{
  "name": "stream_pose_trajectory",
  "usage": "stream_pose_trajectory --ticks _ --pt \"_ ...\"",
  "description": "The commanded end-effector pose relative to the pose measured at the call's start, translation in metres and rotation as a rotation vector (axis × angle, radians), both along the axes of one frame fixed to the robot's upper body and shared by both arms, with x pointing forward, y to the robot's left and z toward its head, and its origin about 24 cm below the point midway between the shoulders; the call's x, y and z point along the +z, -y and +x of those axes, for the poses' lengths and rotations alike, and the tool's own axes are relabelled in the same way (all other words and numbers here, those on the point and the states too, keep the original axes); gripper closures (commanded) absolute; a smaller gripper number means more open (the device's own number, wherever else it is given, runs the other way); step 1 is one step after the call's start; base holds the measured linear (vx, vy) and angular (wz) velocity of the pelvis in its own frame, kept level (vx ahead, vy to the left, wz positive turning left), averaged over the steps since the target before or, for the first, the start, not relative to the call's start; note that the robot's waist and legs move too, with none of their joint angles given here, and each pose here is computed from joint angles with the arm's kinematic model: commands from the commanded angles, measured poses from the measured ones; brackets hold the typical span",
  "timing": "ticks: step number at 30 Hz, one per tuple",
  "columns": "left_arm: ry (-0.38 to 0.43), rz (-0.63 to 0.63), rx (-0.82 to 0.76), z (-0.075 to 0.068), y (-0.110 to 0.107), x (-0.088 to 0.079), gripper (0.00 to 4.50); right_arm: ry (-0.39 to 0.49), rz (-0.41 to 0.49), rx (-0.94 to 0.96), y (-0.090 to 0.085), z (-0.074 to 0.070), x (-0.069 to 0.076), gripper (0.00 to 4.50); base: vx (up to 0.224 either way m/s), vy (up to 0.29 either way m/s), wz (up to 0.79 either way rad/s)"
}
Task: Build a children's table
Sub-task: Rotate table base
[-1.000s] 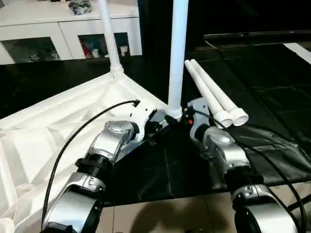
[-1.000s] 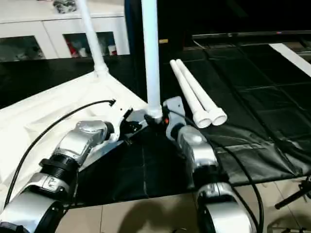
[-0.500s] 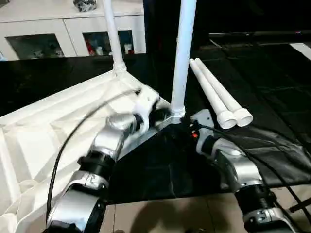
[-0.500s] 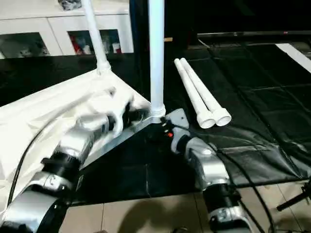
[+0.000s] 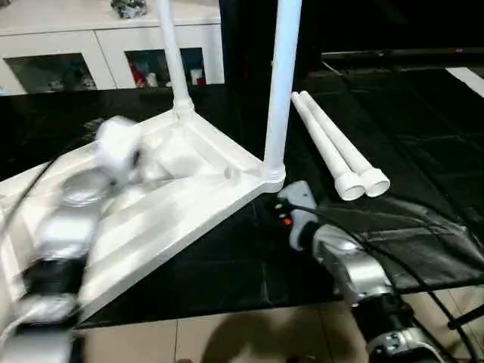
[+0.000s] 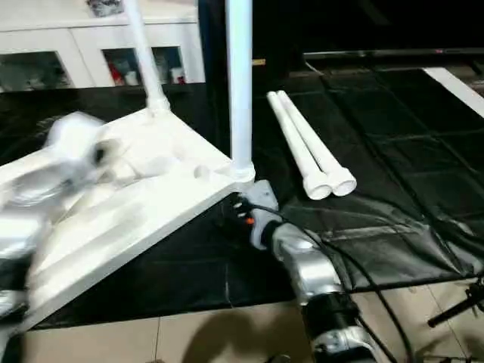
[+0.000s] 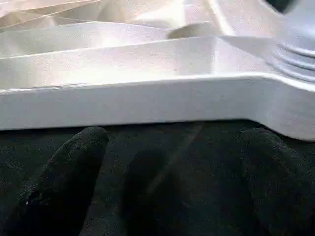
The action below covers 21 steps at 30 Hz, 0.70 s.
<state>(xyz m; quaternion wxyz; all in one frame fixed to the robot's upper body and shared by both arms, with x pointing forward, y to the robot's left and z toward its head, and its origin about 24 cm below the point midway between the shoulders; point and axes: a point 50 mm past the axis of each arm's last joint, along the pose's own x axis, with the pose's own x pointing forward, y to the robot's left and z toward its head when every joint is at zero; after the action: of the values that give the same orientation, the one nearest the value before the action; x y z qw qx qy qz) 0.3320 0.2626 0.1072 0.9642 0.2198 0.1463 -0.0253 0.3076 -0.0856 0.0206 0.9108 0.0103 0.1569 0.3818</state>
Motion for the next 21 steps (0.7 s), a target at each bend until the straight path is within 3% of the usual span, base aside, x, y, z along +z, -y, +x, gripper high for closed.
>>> stream_pose_trajectory --ticks 1,5,9,15,16,21 --pt "0.004 0.048 0.105 -0.009 -0.02 0.004 4.35 0.004 -0.011 0.014 -0.006 0.002 0.002 0.0 0.0 0.0 0.0" --pt "-0.072 0.108 0.253 -0.032 -0.058 -0.004 4.46 0.006 -0.027 0.017 -0.01 0.006 0.002 0.0 0.0 0.0 0.0" --pt "-0.155 0.132 0.3 -0.046 -0.074 -0.014 4.46 -0.001 -0.041 0.007 -0.012 0.009 0.0 0.0 0.0 0.0 0.0" --pt "-0.274 0.136 0.296 -0.056 -0.076 -0.031 4.46 -0.006 -0.048 0.004 -0.015 0.011 -0.002 0.0 0.0 0.0 0.0" --pt "-0.365 0.132 0.251 -0.061 -0.071 -0.043 4.46 -0.01 -0.048 -0.005 -0.016 0.012 -0.002 0.0 0.0 0.0 0.0" --pt "-0.514 0.045 0.103 -0.071 -0.052 -0.062 4.46 -0.016 -0.04 -0.04 -0.017 0.016 -0.003 0.0 0.0 0.0 0.0"
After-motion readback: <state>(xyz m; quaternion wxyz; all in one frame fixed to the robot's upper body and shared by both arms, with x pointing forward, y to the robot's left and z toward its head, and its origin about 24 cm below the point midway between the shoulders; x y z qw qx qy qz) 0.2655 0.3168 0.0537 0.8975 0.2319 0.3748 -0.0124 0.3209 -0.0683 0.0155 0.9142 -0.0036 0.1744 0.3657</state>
